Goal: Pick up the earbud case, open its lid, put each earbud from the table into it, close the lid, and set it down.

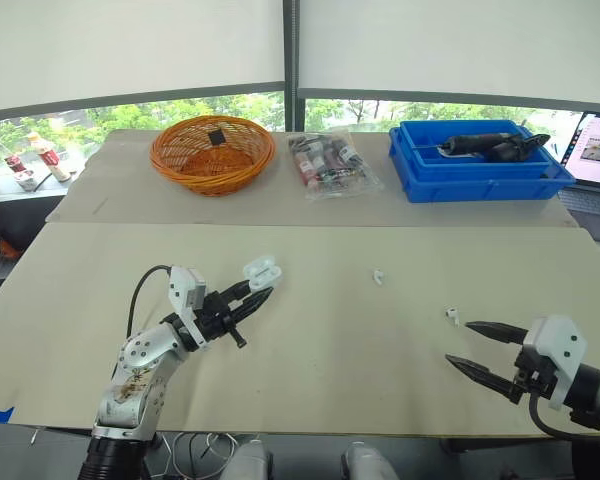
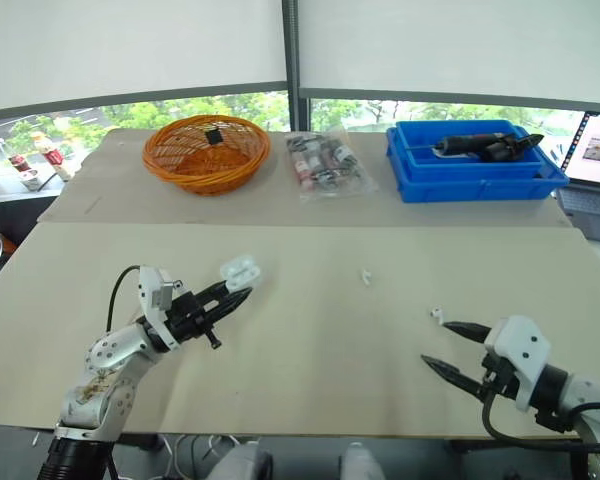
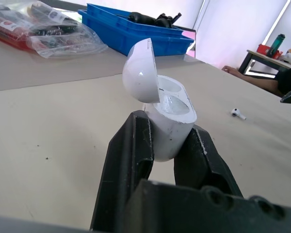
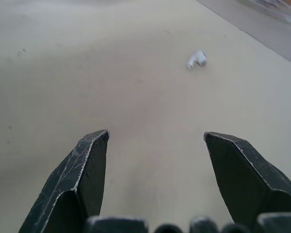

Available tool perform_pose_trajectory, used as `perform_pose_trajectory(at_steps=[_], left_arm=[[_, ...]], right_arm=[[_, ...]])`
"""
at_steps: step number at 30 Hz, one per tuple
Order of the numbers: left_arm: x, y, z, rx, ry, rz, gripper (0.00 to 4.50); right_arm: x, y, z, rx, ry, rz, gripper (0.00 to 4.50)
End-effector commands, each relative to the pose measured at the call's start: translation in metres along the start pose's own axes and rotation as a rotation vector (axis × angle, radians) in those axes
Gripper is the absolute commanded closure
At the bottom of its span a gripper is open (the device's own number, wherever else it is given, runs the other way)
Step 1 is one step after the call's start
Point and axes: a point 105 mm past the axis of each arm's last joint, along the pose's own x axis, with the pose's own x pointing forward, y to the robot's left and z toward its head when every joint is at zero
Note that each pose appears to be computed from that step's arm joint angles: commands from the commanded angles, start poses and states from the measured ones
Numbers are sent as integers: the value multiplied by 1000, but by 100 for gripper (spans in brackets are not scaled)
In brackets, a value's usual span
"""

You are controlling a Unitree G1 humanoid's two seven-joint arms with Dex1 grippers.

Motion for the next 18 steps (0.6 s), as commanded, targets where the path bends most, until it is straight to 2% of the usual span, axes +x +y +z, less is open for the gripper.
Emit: perform_pose_trajectory(at_steps=[1, 2, 9, 15, 18], left_arm=[[0, 6, 9, 46, -31, 21, 392], [1, 7, 9, 48, -29, 22, 392], [2, 9, 9, 57, -30, 26, 392], [2, 9, 10, 63, -29, 32, 392], [3, 8, 10, 64, -27, 32, 392]], right_arm=[[-9, -5, 6, -10, -9, -55, 16], [-9, -4, 6, -5, -3, -60, 0], [5, 3, 20, 12, -35, -68, 0], [29, 10, 41, 79, -126, -78, 0], [53, 10, 45, 92, -128, -120, 0]])
